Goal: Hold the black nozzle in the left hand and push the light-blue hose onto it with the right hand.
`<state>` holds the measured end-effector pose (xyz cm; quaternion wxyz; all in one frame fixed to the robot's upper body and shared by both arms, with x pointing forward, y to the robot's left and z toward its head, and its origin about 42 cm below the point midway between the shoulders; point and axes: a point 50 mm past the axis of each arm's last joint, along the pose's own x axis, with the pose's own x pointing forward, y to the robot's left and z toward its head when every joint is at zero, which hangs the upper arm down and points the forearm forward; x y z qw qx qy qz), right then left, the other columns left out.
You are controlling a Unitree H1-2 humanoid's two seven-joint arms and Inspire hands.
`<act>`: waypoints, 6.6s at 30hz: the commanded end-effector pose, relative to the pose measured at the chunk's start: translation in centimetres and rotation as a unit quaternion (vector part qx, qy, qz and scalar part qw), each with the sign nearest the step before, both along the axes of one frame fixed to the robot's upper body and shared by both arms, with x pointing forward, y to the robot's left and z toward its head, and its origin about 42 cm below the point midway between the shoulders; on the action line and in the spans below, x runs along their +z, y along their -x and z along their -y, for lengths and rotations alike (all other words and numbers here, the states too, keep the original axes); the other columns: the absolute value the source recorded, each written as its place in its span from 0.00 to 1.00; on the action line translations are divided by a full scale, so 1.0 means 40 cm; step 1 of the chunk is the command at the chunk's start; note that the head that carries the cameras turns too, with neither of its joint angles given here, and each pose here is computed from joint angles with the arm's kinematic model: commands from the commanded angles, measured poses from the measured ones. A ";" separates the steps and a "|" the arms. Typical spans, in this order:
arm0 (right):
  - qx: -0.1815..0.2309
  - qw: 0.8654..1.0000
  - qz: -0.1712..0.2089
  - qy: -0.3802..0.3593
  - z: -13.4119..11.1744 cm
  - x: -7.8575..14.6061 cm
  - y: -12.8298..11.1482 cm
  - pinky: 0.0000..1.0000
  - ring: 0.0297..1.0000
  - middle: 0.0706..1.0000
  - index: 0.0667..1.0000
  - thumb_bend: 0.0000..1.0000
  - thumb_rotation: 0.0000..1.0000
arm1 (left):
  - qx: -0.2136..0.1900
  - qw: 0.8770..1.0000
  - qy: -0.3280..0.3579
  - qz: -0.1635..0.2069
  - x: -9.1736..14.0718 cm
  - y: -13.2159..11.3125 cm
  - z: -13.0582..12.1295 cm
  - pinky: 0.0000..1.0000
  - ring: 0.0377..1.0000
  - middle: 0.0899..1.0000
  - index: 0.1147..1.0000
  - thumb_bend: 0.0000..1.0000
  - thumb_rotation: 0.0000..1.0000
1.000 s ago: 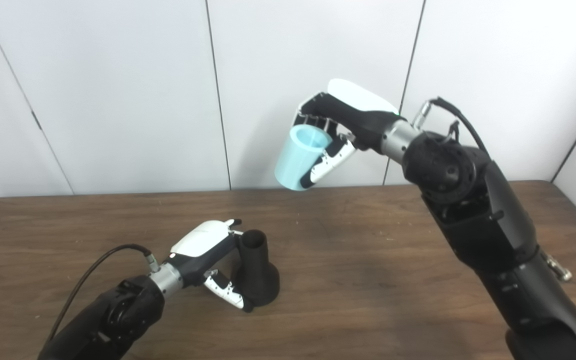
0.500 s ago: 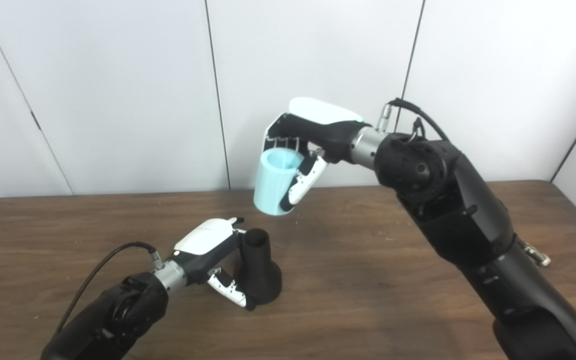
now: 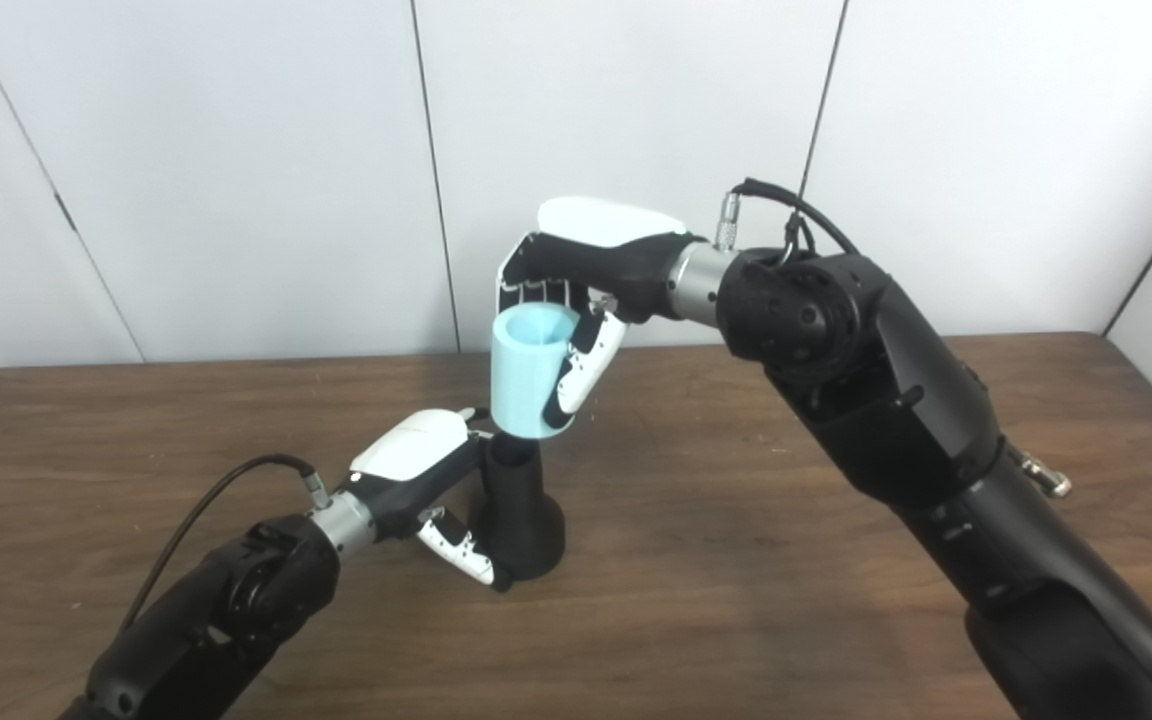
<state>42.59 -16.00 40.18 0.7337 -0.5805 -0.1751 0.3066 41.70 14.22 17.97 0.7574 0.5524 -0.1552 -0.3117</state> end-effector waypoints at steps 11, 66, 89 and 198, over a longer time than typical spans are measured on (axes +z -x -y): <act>0.009 1.000 0.029 0.007 -0.050 0.041 0.002 0.38 0.46 0.44 0.42 0.50 0.00 | -0.008 0.994 -0.088 -0.072 -0.117 0.049 -0.009 1.00 0.65 0.48 0.38 0.52 0.00; 0.025 0.998 0.008 0.062 -0.058 0.036 -0.012 0.38 0.45 0.44 0.42 0.50 0.00 | -0.002 0.993 -0.095 -0.072 -0.105 0.051 -0.016 1.00 0.65 0.46 0.40 0.52 0.00; 0.016 0.998 -0.029 0.060 -0.040 -0.085 0.000 0.38 0.46 0.44 0.43 0.50 0.00 | 0.000 0.993 -0.092 -0.072 -0.095 0.047 -0.017 1.00 0.65 0.46 0.40 0.52 0.00; 0.114 0.993 0.026 -0.030 0.086 -0.150 0.200 1.00 1.00 1.00 1.00 0.84 0.68 | 0.000 0.992 -0.095 -0.084 -0.094 0.042 -0.021 1.00 0.63 0.46 0.40 0.52 0.00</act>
